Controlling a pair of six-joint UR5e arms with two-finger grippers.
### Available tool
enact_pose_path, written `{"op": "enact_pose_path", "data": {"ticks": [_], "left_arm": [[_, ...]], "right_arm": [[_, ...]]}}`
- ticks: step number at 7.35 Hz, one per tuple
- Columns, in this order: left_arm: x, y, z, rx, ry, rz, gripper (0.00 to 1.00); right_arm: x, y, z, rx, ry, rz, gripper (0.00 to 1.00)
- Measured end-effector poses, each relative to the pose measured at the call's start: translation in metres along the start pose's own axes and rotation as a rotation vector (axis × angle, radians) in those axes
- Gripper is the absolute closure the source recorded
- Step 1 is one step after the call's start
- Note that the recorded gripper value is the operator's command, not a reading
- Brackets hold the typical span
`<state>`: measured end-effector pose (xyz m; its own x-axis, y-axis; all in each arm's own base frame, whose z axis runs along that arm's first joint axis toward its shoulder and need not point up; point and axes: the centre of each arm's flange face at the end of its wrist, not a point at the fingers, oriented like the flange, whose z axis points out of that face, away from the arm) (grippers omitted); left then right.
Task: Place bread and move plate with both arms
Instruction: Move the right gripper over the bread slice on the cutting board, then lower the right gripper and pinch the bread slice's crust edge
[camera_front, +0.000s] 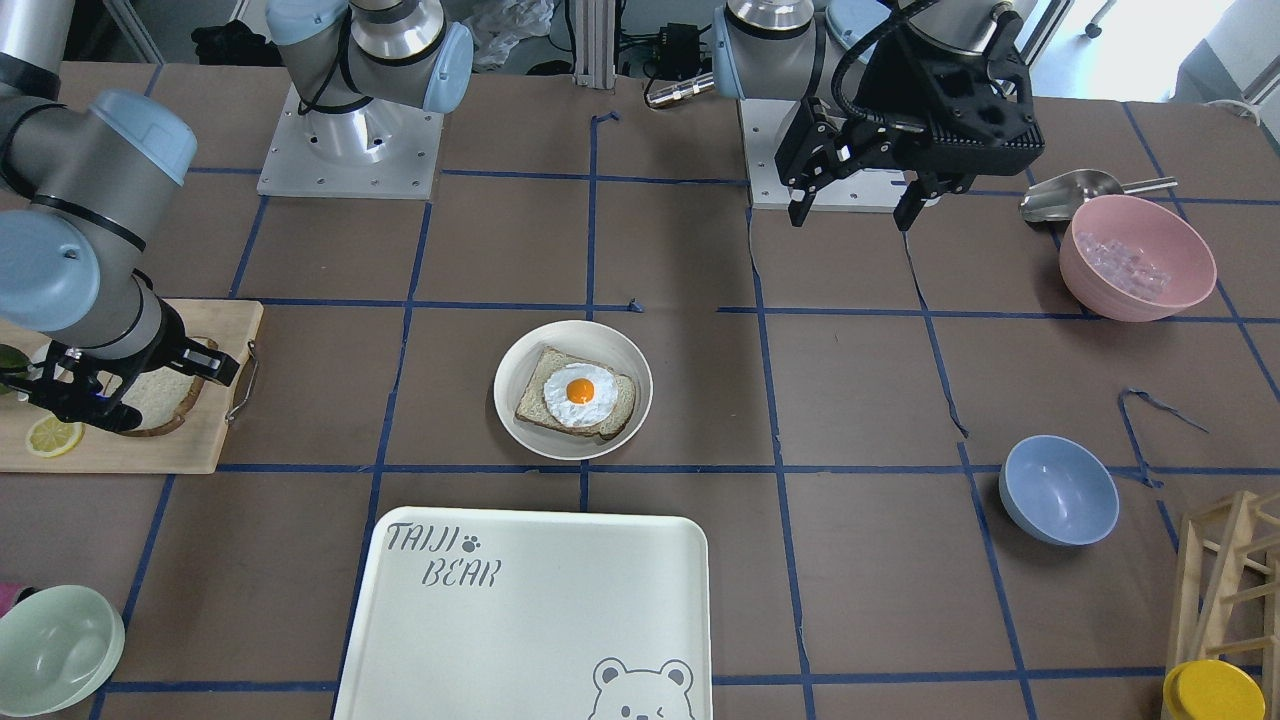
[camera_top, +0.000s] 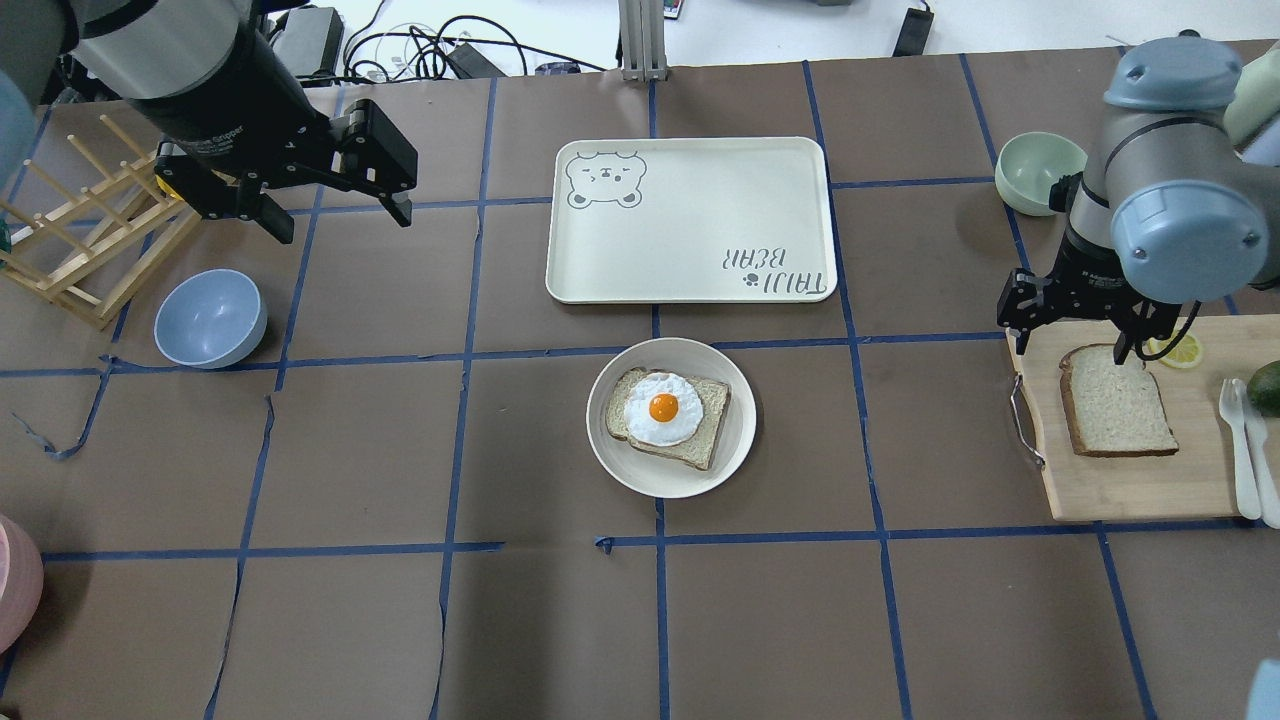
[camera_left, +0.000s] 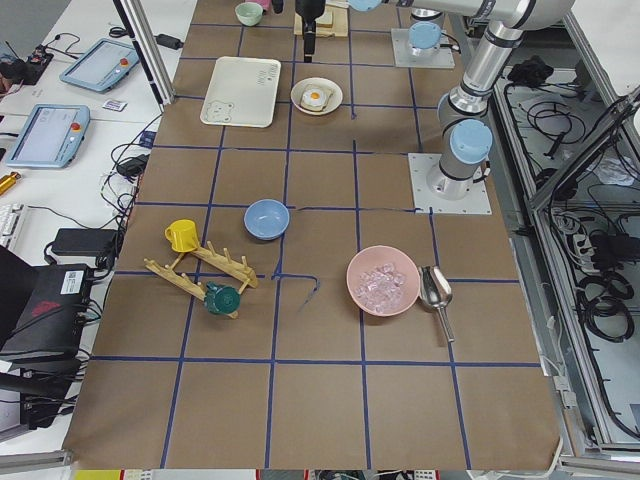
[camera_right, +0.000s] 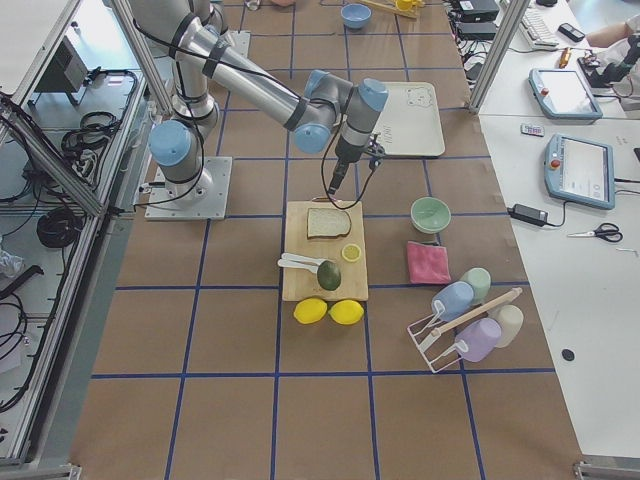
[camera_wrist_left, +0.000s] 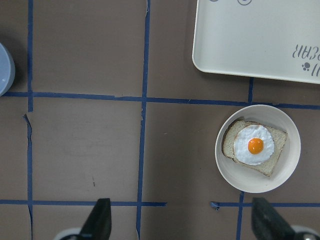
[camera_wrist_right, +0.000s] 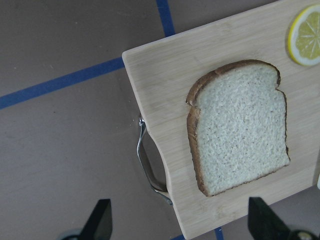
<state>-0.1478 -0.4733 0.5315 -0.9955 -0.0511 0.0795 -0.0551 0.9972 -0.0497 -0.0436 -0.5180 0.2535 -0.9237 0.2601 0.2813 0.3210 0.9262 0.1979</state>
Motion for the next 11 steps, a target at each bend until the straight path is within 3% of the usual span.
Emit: {"op": "enact_pose_path", "data": {"ticks": [2,6,7,10,11], "left_arm": [[0.004,0.009,-0.011,0.02,-0.002,0.009,0.0],[0.002,0.013,-0.004,0.018,-0.008,0.008,0.0],[0.001,0.012,-0.004,0.023,-0.015,0.008,0.0],[-0.003,0.008,-0.004,0.03,-0.059,0.0,0.0],[-0.003,0.007,-0.004,0.031,-0.062,-0.002,0.0]], "right_arm": [[0.005,-0.016,0.019,0.016,0.026,0.022,0.33],[0.009,-0.042,0.046,0.051,0.013,0.074,0.33],[0.008,-0.045,0.053,0.051,0.014,0.076,0.45],[0.006,-0.049,0.061,0.041,0.024,0.073,0.56],[0.006,-0.049,0.061,0.041,0.024,0.073,0.73]]}}
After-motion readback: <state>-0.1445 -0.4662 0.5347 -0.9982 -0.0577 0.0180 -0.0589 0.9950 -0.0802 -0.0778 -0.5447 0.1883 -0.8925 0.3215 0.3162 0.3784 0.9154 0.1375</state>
